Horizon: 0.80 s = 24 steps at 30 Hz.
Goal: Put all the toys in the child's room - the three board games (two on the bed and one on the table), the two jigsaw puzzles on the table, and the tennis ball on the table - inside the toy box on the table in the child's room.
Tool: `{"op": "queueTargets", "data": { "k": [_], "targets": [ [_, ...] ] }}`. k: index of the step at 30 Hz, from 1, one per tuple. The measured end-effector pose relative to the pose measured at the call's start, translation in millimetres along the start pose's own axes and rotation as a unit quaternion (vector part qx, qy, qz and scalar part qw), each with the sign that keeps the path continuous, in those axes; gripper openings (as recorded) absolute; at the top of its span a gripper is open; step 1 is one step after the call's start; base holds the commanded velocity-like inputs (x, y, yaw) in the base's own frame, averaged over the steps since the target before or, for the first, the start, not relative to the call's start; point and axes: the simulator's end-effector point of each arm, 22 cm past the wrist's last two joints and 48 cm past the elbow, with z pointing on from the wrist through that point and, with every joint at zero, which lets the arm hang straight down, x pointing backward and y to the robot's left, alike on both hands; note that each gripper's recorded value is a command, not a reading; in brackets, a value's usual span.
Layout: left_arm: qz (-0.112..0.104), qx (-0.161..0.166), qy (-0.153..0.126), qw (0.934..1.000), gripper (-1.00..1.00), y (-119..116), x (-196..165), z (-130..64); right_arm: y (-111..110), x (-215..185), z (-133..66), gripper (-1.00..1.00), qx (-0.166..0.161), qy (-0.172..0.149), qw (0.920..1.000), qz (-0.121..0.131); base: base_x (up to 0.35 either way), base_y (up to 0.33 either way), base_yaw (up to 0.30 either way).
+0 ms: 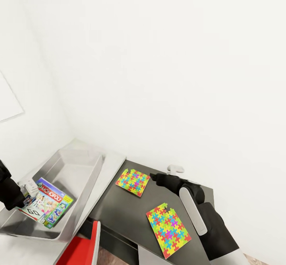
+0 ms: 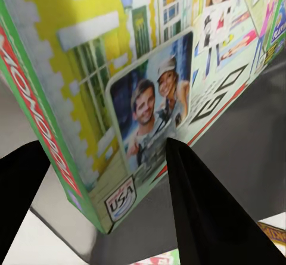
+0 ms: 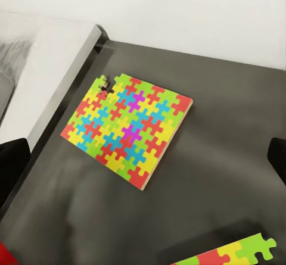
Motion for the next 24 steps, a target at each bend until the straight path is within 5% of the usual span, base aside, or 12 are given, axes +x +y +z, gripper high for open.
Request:
{"op": "queueTargets", "data": {
  "k": [24],
  "targets": [
    [-0.009, 0.007, -0.002, 0.9999, -1.0, 2.7, 8.5, 0.1, -0.3, 0.8, 0.5, 1.0, 0.0, 0.001, 1.0, 0.001, 0.0, 0.0, 0.0]
  ]
}}
